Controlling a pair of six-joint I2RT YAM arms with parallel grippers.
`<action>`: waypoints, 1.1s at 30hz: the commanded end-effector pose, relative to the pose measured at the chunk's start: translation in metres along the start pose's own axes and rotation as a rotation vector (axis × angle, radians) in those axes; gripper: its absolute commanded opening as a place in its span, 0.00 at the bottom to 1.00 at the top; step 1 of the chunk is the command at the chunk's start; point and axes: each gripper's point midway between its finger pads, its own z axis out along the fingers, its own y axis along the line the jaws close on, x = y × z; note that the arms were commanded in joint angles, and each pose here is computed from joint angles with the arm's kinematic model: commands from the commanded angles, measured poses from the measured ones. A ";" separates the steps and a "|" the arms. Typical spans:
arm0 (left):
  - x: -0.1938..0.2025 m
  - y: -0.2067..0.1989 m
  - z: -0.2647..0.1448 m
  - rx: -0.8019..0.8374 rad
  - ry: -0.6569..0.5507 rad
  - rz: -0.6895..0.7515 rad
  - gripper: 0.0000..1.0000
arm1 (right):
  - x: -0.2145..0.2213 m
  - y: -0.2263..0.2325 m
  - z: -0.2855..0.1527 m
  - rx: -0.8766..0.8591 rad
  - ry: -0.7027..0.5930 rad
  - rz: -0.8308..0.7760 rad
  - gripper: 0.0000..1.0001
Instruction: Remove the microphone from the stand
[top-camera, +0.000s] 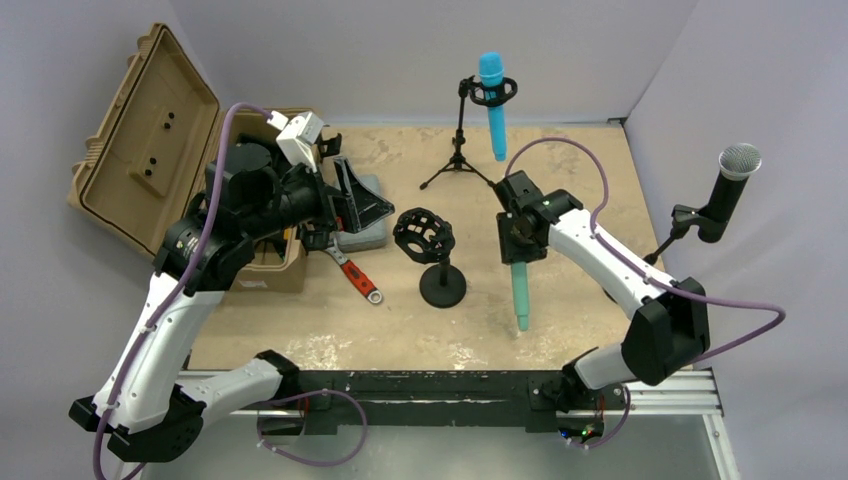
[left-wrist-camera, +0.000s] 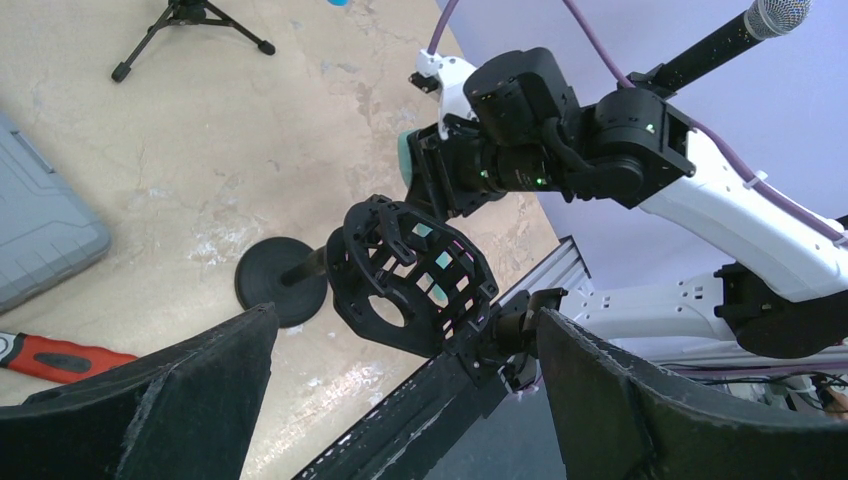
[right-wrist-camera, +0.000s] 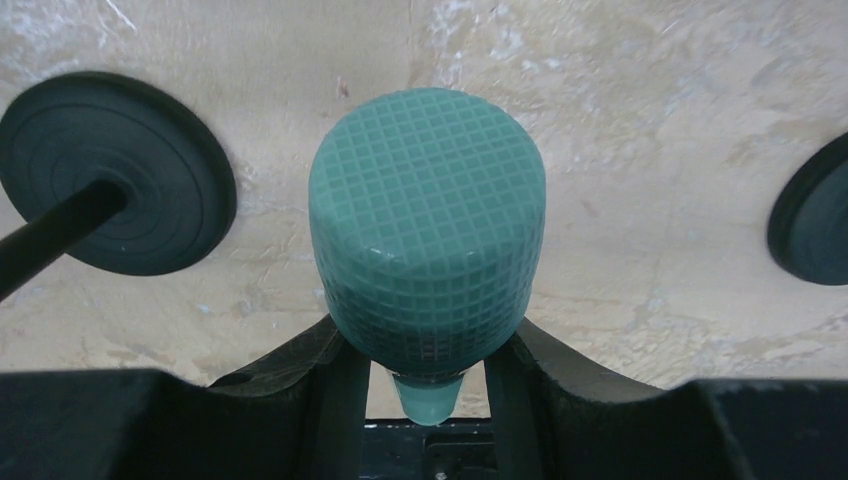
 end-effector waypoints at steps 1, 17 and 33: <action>-0.011 -0.011 -0.005 0.038 -0.043 0.026 0.98 | 0.024 0.011 0.013 -0.038 0.063 0.029 0.00; -0.007 -0.009 -0.002 0.037 -0.029 0.016 0.97 | 0.047 0.020 0.058 -0.016 0.123 0.050 0.10; -0.006 -0.008 0.000 0.036 -0.025 0.012 0.97 | 0.063 0.021 0.075 -0.025 0.152 0.053 0.37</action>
